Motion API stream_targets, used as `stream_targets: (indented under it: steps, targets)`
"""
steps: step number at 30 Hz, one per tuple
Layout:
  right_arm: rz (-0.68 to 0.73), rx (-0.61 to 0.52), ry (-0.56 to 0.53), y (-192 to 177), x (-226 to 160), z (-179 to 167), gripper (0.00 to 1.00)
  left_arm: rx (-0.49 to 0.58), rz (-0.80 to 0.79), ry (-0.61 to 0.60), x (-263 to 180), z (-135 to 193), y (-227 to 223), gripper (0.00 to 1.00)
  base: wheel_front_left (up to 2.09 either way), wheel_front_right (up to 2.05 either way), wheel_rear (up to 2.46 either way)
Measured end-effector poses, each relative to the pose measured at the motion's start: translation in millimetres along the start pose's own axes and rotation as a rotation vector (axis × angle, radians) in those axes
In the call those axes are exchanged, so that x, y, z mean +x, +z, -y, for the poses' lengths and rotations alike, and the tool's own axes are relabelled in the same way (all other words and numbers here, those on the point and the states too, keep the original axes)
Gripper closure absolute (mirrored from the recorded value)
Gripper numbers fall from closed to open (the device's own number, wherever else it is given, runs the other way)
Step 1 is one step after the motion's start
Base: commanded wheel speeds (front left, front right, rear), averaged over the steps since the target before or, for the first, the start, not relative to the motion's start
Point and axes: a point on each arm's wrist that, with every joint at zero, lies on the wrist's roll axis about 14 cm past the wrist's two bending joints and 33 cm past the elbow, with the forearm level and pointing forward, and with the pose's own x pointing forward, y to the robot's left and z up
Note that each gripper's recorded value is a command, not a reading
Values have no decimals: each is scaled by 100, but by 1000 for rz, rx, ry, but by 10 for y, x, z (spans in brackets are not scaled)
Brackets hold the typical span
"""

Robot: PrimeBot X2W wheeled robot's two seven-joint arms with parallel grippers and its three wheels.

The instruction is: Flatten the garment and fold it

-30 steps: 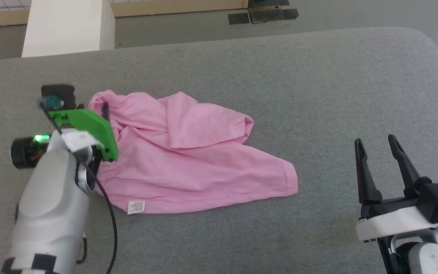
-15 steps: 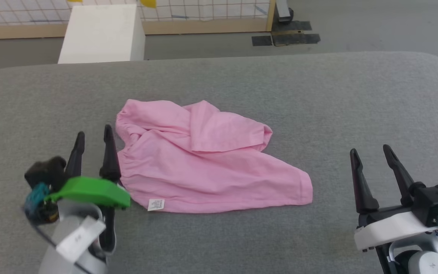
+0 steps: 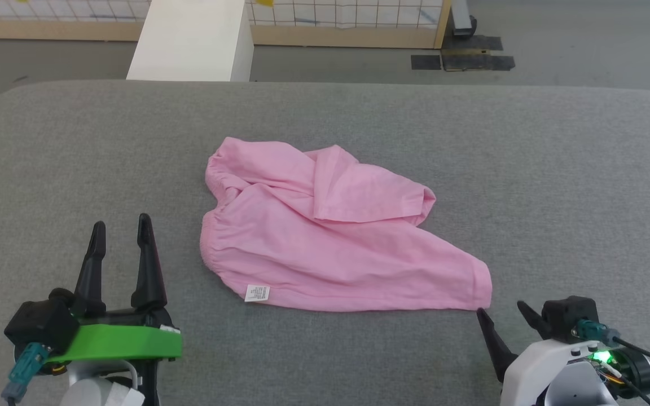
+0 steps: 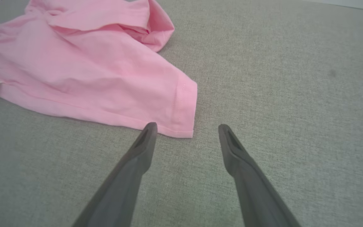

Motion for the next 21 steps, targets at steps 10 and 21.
stream_targets:
  steps: [10, 21]
  targets:
    - [-140, 5, 16, -138, 238, -5, 0, 1, -19, 14, 9, -56, -75, 0, 0, 0, 0]
    - [-288, -53, 36, -306, 380, -74, 100, -8, -31, 25, 18, -85, -125, 0, 0, 0, 0]
